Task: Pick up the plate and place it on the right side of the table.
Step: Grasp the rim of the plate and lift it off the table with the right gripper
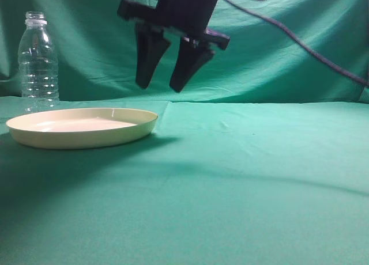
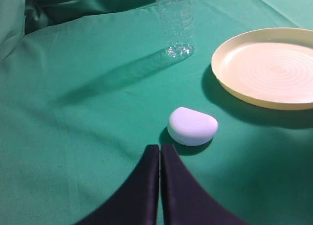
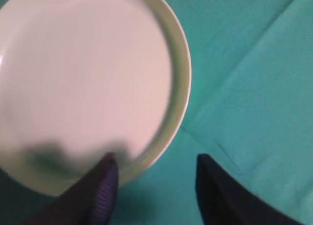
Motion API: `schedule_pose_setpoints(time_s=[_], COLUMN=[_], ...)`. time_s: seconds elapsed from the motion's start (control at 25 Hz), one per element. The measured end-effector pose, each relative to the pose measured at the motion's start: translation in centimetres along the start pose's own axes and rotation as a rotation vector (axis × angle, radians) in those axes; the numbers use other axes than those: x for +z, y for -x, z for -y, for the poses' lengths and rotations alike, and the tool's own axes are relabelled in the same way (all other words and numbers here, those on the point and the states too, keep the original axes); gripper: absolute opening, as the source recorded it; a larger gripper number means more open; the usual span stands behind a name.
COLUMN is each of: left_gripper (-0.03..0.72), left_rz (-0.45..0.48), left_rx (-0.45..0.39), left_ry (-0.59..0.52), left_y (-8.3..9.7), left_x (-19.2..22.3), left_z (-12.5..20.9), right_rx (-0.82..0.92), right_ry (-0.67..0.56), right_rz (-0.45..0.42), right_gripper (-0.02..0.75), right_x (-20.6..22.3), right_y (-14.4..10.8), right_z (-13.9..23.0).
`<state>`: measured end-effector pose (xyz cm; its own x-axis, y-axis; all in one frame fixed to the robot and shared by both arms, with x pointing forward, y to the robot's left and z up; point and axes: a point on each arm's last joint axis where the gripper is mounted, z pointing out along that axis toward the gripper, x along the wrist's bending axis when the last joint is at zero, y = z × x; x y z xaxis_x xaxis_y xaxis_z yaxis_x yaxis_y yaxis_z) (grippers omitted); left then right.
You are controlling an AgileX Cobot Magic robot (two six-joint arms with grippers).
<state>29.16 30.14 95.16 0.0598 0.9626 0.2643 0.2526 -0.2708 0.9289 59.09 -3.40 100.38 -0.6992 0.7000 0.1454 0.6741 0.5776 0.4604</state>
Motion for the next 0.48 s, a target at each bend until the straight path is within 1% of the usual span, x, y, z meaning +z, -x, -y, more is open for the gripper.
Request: schedule_pose_setpoints(time_s=[0.08,0.12,0.16,0.28,0.32,0.36,0.48], left_gripper=[0.0,0.0,0.0,0.0,0.0,0.0,0.0], left_rz=[0.0,0.0,0.0,0.0,0.0,0.0,0.0], left_rx=[0.0,0.0,0.0,0.0,0.0,0.0,0.0], left_ry=[0.0,0.0,0.0,0.0,0.0,0.0,0.0], left_y=[0.0,0.0,0.0,0.0,0.0,0.0,0.0], left_x=[0.0,0.0,0.0,0.0,0.0,0.0,0.0], left_z=[0.0,0.0,0.0,0.0,0.0,0.0,0.0], right_rx=[0.004,0.006,0.006,0.021,0.023,0.029,0.035], right_ry=[-0.019,-0.027,-0.027,-0.04,-0.044,-0.045,-0.043], right_rz=[-0.002,-0.003,-0.003,-0.008,-0.009,-0.011,-0.013], right_gripper=[0.403,0.428,0.428,0.424,0.465,0.45,0.45], right_x=[1.8,2.5,2.5,4.7,5.1,5.6,6.6], right_y=[0.4,0.6,0.6,1.0,1.1,1.2,1.4], right_z=[-0.3,-0.3,-0.3,-0.3,-0.2,-0.1,0.0])
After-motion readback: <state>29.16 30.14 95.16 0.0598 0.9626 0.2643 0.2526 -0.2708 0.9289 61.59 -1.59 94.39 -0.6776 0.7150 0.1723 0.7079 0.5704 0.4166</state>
